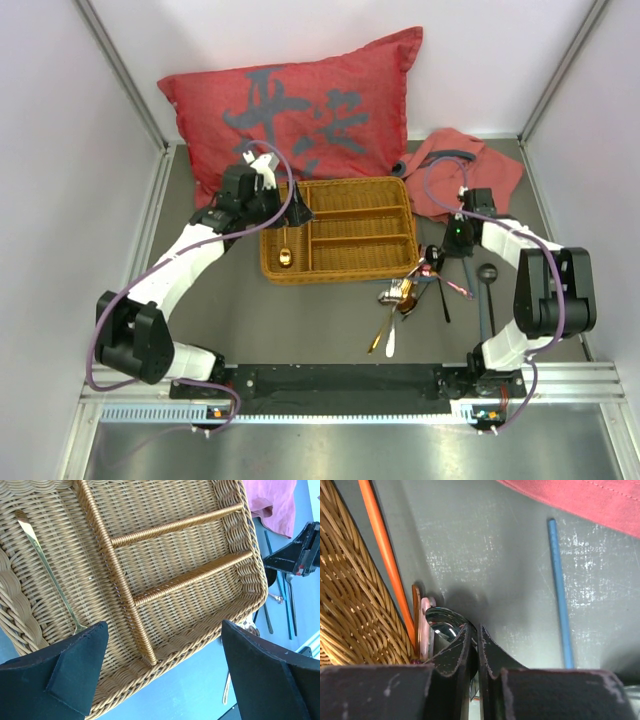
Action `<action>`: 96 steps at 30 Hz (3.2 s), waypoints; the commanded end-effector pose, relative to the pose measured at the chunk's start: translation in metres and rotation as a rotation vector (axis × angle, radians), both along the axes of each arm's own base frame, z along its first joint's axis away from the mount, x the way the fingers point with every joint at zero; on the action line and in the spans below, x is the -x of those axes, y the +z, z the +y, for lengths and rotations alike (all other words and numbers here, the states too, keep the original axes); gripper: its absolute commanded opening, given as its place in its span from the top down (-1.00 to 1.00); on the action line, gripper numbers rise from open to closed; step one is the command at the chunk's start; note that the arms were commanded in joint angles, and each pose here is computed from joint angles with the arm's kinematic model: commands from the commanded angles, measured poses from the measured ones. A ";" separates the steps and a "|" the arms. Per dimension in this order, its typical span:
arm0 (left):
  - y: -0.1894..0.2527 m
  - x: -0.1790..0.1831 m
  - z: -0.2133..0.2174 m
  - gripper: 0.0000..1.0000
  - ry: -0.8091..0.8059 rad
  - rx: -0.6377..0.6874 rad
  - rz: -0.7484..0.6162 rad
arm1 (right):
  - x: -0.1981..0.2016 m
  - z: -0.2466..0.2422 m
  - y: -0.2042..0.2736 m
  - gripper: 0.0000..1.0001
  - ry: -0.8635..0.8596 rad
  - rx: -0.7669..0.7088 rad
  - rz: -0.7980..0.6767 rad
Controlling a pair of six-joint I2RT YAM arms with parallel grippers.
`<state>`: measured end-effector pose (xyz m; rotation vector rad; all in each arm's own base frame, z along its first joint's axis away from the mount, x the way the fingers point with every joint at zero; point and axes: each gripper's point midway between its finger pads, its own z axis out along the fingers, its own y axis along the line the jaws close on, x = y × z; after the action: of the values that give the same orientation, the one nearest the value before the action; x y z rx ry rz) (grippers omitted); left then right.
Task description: Sort the eating utensils into containers
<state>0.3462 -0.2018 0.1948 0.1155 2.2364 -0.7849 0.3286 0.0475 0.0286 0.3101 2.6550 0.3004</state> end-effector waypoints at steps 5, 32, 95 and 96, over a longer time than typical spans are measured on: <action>0.020 0.002 -0.008 -0.96 -0.032 0.052 -0.051 | -0.026 0.006 0.072 1.00 0.015 -0.017 -0.179; 0.060 0.034 -0.143 -0.96 -0.491 0.161 -0.166 | -0.031 0.005 0.210 1.00 0.039 -0.010 -0.516; -0.032 -0.034 0.013 1.00 0.129 -0.078 0.015 | -0.006 0.042 0.149 -0.70 0.107 -0.003 -0.377; -0.041 -0.034 0.016 1.00 0.145 -0.089 0.047 | -0.005 0.039 0.143 -0.70 0.101 0.013 -0.359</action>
<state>0.3763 -0.2043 0.1733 0.0451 2.2344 -0.7390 0.3298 0.1004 0.1841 0.1112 2.3037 0.4605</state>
